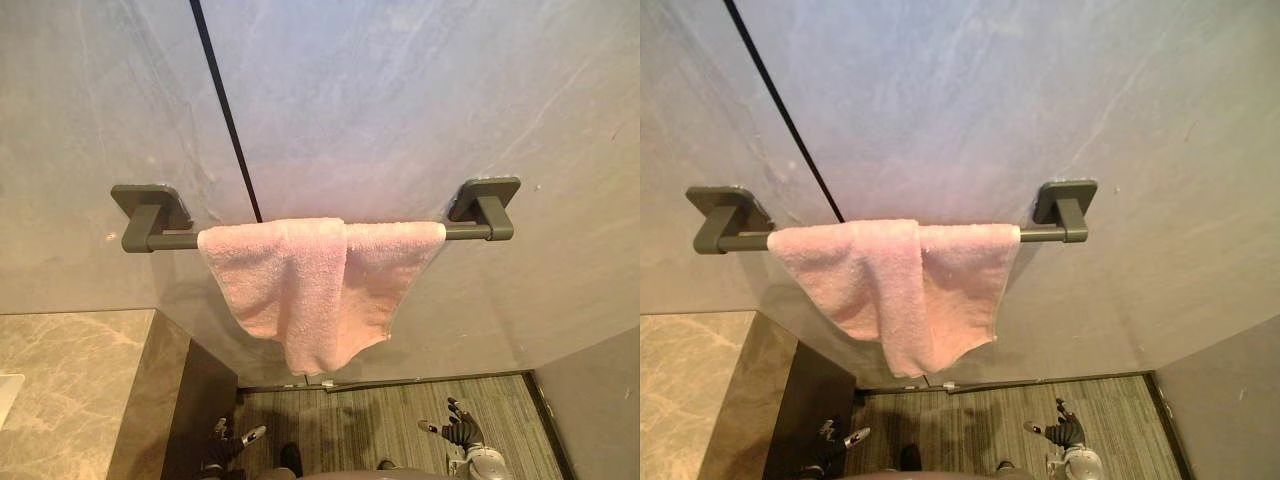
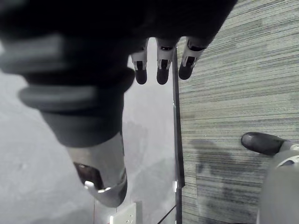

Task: Organize washtable

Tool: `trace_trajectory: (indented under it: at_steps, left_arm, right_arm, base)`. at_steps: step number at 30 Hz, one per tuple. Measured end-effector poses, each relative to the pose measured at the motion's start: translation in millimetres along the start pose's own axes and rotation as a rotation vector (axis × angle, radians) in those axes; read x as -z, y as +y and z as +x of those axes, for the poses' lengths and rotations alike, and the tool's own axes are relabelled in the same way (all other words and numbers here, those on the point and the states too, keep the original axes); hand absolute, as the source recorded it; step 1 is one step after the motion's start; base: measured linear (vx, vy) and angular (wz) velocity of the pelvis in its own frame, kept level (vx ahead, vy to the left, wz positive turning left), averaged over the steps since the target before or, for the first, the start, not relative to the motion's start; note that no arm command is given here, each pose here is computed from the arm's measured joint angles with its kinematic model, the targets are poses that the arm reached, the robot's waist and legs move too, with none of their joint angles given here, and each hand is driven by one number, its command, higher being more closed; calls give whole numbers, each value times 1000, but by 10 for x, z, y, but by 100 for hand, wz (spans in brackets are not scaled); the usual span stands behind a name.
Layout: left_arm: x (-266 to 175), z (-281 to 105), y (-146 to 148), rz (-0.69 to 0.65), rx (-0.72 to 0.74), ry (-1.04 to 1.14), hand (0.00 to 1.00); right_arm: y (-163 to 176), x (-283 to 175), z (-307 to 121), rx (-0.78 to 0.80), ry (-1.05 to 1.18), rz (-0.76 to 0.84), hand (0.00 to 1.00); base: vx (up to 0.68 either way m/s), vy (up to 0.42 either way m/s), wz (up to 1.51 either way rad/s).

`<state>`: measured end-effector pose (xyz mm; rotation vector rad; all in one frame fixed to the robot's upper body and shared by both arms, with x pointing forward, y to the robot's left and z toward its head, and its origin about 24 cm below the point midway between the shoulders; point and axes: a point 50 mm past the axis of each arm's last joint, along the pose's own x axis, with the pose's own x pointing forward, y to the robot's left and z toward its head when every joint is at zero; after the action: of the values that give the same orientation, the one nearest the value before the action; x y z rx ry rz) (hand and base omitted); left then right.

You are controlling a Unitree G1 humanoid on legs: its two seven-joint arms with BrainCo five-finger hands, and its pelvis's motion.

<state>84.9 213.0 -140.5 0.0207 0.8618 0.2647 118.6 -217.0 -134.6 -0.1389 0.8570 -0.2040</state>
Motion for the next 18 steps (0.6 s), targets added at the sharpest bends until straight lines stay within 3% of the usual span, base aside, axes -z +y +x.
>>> trace_trajectory:
  at_steps: [11, 18]
  left_arm:
    - [-14, 13, 15, 4, -16, -1, 0]
    - [-401, 106, 95, 30, -25, -140, 0]
  right_arm:
    - [13, -236, 103, -5, -55, -8, 0]
    - [10, -378, 131, -17, -99, -64, 0]
  base:
    - [27, 11, -27]
    - [15, 28, 4]
